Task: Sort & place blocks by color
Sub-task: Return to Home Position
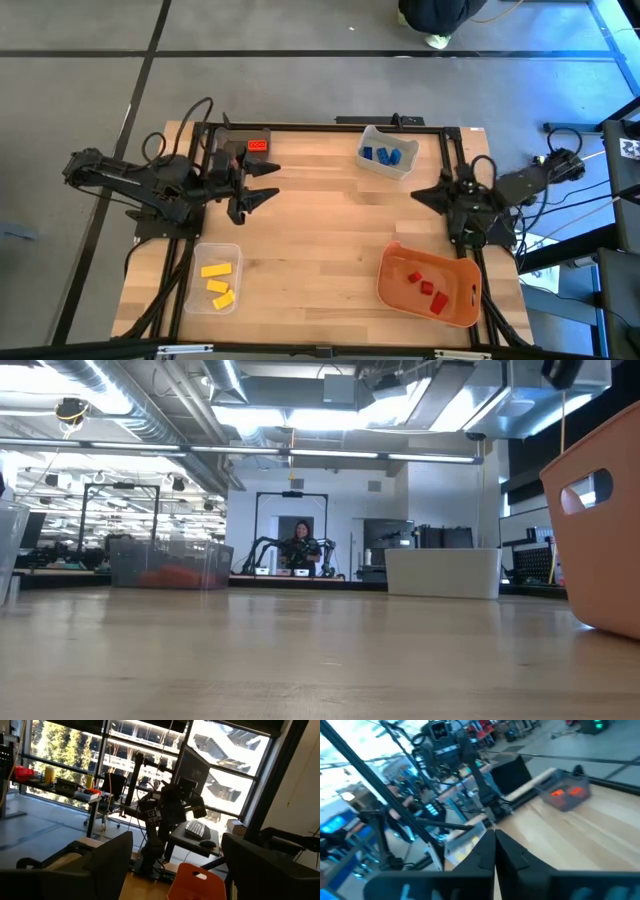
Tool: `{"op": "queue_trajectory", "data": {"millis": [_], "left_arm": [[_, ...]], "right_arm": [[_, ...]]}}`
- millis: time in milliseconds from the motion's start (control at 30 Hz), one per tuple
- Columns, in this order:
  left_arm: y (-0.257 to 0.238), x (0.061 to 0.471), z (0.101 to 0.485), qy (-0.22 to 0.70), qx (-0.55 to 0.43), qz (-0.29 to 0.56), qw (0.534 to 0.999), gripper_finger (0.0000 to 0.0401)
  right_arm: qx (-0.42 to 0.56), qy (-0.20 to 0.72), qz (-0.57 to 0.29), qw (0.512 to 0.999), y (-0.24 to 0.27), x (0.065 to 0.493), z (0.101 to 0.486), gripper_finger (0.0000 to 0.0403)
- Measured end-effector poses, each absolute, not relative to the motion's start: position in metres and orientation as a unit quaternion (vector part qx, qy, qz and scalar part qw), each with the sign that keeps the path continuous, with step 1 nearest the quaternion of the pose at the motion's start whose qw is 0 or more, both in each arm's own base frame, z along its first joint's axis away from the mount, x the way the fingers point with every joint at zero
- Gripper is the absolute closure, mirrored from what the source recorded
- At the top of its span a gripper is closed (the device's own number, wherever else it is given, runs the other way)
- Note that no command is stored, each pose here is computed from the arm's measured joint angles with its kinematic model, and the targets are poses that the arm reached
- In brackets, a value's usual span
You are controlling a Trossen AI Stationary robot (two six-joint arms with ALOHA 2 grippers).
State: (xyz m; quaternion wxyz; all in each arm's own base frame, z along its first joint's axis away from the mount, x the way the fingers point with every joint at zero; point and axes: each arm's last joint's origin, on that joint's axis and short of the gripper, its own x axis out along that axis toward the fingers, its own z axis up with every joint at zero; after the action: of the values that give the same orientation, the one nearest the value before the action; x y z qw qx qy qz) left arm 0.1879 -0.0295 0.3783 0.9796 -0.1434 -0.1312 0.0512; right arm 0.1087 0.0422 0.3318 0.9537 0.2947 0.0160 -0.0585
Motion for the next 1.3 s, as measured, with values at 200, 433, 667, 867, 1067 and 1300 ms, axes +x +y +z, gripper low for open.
{"op": "queue_trajectory", "data": {"millis": [200,433,667,867,1067,1300], "left_arm": [[-0.024,0.189,0.373,-0.103,-0.135,0.051,0.984,0.0157],[-0.013,0.175,0.375,-0.09,-0.114,0.048,0.988,0.0329],[0.003,0.153,0.373,-0.075,-0.076,0.076,0.991,0.0397],[0.017,0.135,0.353,-0.078,-0.077,0.09,0.99,0.04],[0.017,0.119,0.314,-0.083,-0.124,0.083,0.985,0.0401],[0.012,0.099,0.275,-0.129,-0.145,0.084,0.978,0.0401]], "right_arm": [[0.302,-0.014,-0.049,0.952,0.035,0.12,0.321,0.0401],[0.284,-0.032,-0.046,0.957,0.026,0.123,0.325,0.0402],[0.272,-0.014,-0.029,0.962,0.026,0.127,0.322,0.0402],[0.266,0.002,-0.021,0.964,0.028,0.133,0.319,0.0402],[0.263,0.008,-0.023,0.965,0.028,0.135,0.318,0.0402],[0.27,0.007,-0.023,0.962,0.028,0.135,0.318,0.0403]]}}
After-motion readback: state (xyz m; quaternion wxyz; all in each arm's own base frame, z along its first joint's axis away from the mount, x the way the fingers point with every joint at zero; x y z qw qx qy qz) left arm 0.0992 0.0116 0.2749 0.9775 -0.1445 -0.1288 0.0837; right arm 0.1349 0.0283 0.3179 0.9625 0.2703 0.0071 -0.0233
